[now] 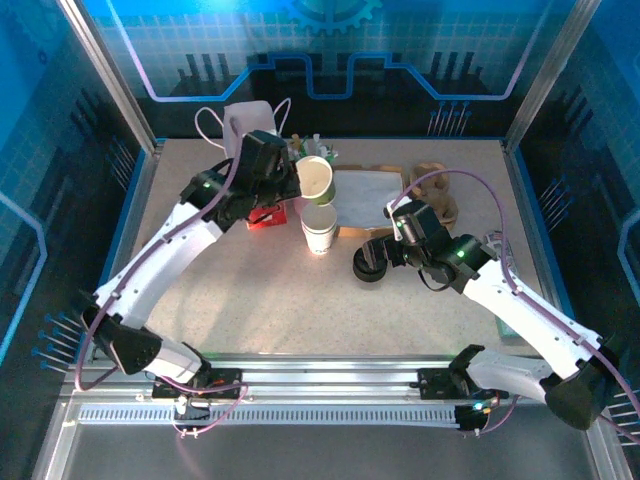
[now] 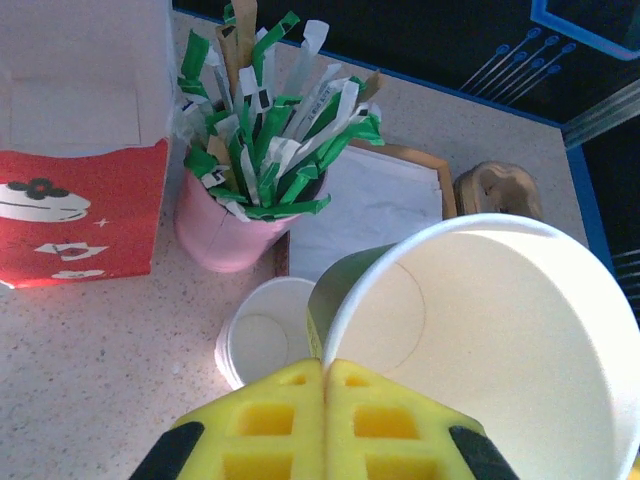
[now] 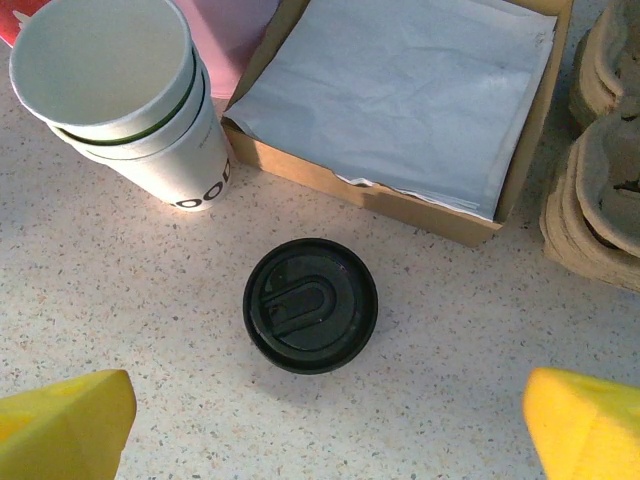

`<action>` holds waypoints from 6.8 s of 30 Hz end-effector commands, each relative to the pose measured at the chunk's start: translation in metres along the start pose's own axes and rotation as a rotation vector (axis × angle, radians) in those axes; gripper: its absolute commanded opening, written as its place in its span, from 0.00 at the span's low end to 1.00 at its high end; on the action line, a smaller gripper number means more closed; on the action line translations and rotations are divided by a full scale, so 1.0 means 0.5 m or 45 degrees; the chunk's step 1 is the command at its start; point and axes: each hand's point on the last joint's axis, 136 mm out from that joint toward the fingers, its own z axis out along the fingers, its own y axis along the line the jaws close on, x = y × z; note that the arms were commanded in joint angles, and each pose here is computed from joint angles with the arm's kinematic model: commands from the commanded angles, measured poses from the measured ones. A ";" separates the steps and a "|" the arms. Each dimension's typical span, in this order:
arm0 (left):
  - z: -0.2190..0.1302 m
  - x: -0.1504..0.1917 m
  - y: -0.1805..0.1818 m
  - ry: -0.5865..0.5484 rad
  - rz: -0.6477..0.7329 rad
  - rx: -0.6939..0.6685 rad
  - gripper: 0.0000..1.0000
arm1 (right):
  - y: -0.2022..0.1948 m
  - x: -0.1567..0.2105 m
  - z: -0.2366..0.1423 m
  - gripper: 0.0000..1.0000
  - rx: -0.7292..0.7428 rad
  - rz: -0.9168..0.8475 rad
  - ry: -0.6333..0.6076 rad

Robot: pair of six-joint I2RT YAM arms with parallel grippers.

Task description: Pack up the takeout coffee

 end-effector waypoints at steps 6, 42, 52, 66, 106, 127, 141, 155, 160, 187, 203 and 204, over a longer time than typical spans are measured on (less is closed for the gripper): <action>-0.116 0.080 0.017 0.179 0.219 0.067 0.00 | -0.013 0.008 0.005 1.00 0.020 0.030 0.032; 0.034 0.445 0.081 0.683 0.371 0.016 0.00 | -0.025 0.095 0.145 0.97 0.008 0.147 0.334; 0.077 0.481 0.099 0.709 0.397 -0.036 0.00 | 0.008 0.108 0.200 0.96 -0.023 0.096 0.409; 0.101 0.500 0.116 0.723 0.433 -0.076 0.00 | 0.036 0.114 0.243 0.95 -0.017 0.036 0.464; 0.033 0.384 0.092 0.454 0.470 -0.045 0.65 | 0.039 0.142 0.275 0.75 0.012 -0.022 0.551; 0.002 0.347 0.115 0.341 0.490 -0.087 0.73 | 0.036 0.116 0.233 0.49 -0.001 -0.031 0.508; -0.002 0.333 0.117 0.290 0.489 -0.090 0.74 | 0.043 0.085 0.179 0.45 -0.076 -0.009 0.446; -0.046 0.221 0.225 0.052 0.389 -0.323 0.89 | 0.119 0.054 0.063 0.43 -0.232 -0.118 0.395; -0.088 0.178 0.274 -0.011 0.265 -0.412 0.97 | 0.166 0.058 0.023 0.43 -0.313 -0.189 0.393; -0.116 0.159 0.383 -0.111 0.192 -0.513 0.99 | 0.344 0.142 0.030 0.40 -0.443 -0.450 0.556; -0.116 0.163 0.386 -0.103 0.190 -0.513 0.99 | 0.347 0.166 0.048 0.40 -0.399 -0.485 0.630; -0.116 0.163 0.386 -0.104 0.189 -0.514 0.99 | 0.346 0.167 0.049 0.40 -0.397 -0.486 0.632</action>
